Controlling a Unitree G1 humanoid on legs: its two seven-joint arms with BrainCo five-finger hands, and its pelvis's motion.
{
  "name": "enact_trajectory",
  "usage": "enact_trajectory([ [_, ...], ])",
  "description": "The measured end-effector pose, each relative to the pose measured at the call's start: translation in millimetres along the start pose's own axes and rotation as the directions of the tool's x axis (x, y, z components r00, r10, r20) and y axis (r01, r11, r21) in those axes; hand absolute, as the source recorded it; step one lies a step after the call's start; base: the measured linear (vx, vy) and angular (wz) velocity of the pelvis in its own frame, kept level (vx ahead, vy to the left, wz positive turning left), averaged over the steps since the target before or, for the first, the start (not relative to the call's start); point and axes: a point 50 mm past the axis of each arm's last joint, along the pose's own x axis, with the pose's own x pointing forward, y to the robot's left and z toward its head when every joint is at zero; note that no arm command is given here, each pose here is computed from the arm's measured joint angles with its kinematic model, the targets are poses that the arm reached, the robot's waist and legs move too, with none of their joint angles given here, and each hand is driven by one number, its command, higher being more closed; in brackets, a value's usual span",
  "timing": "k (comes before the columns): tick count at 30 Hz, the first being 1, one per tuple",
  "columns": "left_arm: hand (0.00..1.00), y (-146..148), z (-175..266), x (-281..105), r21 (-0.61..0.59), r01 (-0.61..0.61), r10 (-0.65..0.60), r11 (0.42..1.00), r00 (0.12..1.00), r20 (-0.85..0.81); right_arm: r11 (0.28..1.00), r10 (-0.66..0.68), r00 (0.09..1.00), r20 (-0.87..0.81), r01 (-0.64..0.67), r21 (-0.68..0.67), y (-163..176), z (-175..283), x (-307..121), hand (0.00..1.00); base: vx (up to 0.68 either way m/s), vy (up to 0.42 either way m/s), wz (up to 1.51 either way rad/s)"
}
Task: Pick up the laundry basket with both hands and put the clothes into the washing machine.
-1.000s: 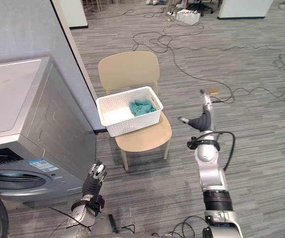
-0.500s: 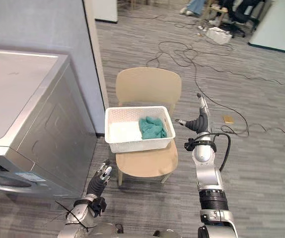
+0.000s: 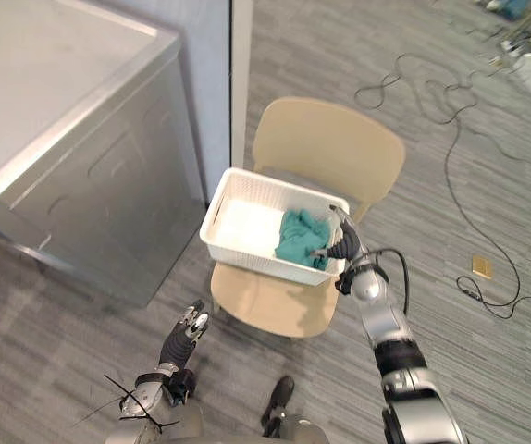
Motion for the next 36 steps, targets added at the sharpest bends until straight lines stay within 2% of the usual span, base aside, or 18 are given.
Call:
enact_trajectory([
  [3, 0.0, 1, 14, 8, 0.023, 0.016, -0.017, 1.0, 0.999, 0.042, 0.995, -0.037, 0.999, 0.004, 0.038, -0.096, -38, 25, 43, 0.0, -0.14, -0.025, 0.37],
  [5, 0.0, -2, 22, 11, 0.025, 0.028, -0.029, 0.999, 0.997, 0.078, 0.987, -0.067, 0.998, -0.011, 0.065, -0.146, -59, 33, 55, 0.0, -0.16, 0.021, 0.24],
  [11, 0.0, -15, 42, 19, 0.014, 0.052, -0.054, 0.999, 0.985, 0.162, 0.954, -0.121, 0.992, 0.023, 0.122, -0.275, -92, 61, 71, 0.0, -0.1, 0.049, 0.17],
  [17, 0.0, -29, 64, 22, -0.033, 0.106, -0.093, 0.994, 0.96, 0.262, 0.922, -0.218, 0.975, -0.049, 0.189, -0.338, -139, 53, 69, 0.0, -0.06, 0.031, 0.15],
  [23, 0.0, -39, 73, 21, -0.092, 0.149, -0.115, 0.984, 0.945, 0.307, 0.907, -0.244, 0.966, -0.085, 0.196, -0.373, -152, 43, 64, 0.0, 0.0, 0.011, 0.01],
  [27, 0.0, -53, 84, 20, -0.155, 0.217, -0.15, 0.964, 0.921, 0.36, 0.883, -0.276, 0.957, -0.092, 0.215, -0.418, -174, 39, 57, 0.0, 0.0, 0.0, 0.0],
  [32, 0.0, -67, 103, 20, -0.247, 0.306, -0.174, 0.919, 0.88, 0.443, 0.843, -0.3, 0.954, -0.02, 0.255, -0.474, -205, 59, 51, 0.0, -0.04, 0.018, -0.03],
  [33, 0.0, -68, 104, 20, -0.258, 0.314, -0.175, 0.914, 0.876, 0.449, 0.84, -0.297, 0.955, -0.014, 0.254, -0.48, -207, 62, 51, 1.0, -0.04, 0.019, -0.01],
  [36, 0.0, -78, 108, 22, -0.304, 0.356, -0.189, 0.883, 0.865, 0.465, 0.861, -0.29, 0.957, 0.025, 0.272, -0.43, -212, 72, 49, 1.0, -0.04, 0.025, -0.03],
])
